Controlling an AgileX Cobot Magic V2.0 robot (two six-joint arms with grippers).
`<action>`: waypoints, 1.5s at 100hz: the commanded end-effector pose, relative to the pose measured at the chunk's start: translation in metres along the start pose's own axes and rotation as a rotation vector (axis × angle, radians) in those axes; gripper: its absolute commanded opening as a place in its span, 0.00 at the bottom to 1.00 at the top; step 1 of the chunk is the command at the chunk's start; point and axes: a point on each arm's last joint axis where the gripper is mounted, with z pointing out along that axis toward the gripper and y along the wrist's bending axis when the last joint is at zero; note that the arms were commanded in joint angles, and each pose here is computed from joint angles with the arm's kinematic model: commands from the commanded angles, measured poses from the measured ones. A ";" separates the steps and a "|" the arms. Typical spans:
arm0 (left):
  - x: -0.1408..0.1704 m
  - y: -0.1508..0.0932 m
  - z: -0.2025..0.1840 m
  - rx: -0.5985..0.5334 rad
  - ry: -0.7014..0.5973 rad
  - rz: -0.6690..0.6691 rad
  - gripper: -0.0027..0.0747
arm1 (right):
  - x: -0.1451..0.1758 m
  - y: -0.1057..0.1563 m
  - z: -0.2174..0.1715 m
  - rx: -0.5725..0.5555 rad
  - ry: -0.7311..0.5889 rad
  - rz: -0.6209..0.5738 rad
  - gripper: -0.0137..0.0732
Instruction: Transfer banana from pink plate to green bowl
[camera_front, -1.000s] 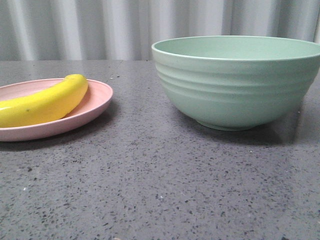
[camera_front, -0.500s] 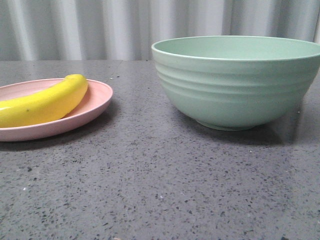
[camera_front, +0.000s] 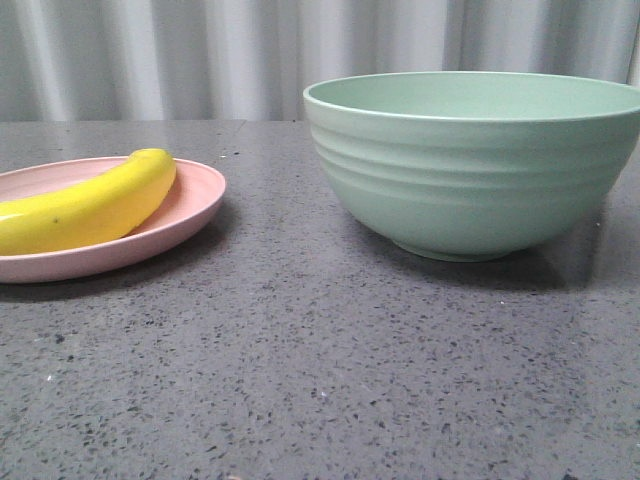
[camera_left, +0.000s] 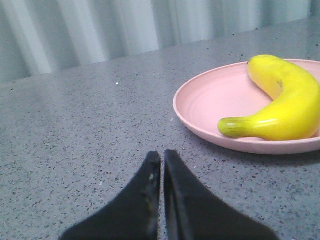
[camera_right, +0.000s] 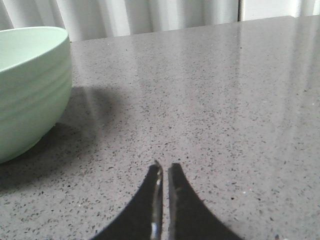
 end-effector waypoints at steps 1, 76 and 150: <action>-0.006 0.001 -0.002 -0.021 -0.106 -0.009 0.01 | -0.002 -0.001 0.000 0.011 -0.089 -0.004 0.08; -0.007 0.001 -0.002 -0.021 -0.119 -0.026 0.01 | -0.002 -0.001 0.000 0.011 -0.089 -0.004 0.08; -0.050 0.007 -0.013 -0.033 -0.300 -0.141 0.01 | -0.034 0.002 -0.010 -0.002 -0.147 -0.005 0.08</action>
